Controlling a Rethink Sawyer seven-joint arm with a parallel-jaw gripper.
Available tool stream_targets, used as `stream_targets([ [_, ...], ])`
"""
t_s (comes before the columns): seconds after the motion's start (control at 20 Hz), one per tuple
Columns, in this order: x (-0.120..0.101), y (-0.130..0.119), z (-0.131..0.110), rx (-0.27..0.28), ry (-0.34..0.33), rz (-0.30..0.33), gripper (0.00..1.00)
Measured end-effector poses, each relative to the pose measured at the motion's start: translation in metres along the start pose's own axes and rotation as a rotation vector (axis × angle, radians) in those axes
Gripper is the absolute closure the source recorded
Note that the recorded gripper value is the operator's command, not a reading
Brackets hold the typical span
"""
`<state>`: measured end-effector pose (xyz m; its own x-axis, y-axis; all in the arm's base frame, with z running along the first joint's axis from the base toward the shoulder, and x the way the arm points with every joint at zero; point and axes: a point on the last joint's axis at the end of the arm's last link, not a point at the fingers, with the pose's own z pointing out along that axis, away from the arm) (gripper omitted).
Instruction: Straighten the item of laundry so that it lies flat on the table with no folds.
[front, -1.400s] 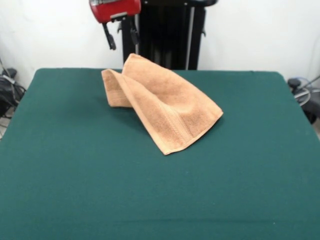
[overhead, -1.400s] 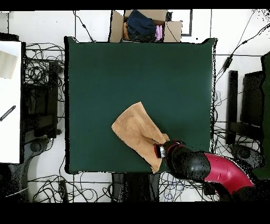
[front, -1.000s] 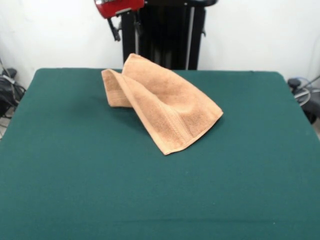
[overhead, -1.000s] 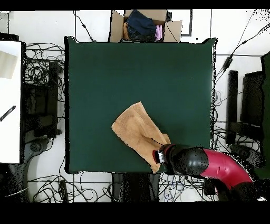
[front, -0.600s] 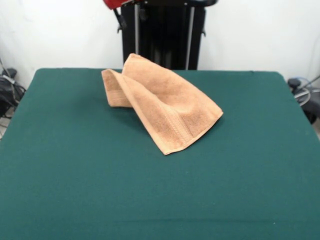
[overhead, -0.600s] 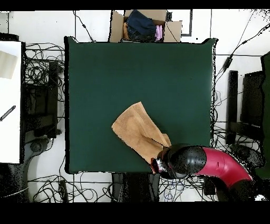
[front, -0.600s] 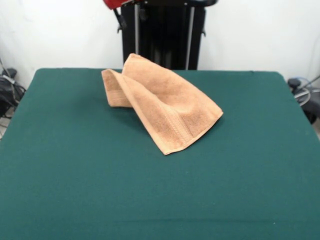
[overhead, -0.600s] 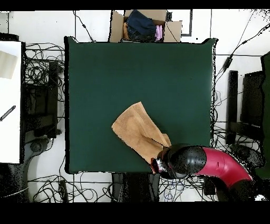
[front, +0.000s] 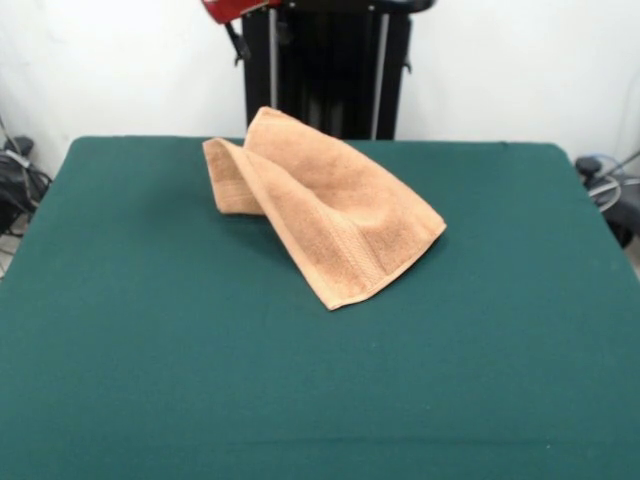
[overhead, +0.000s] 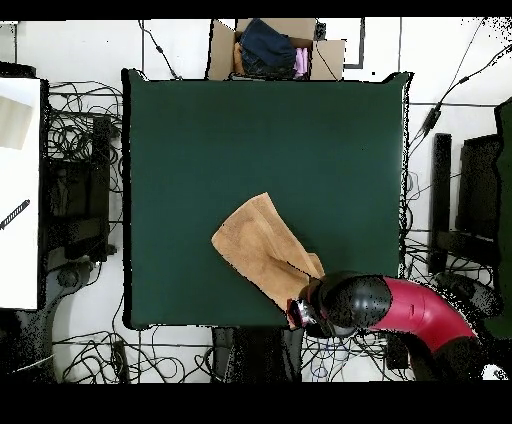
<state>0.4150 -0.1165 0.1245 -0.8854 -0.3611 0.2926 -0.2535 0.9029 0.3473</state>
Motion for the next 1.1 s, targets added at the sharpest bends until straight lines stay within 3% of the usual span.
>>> stream_targets([
  [1.1, 0.014, -0.007, 0.065, -0.141, 0.035, -0.04, 0.0],
])
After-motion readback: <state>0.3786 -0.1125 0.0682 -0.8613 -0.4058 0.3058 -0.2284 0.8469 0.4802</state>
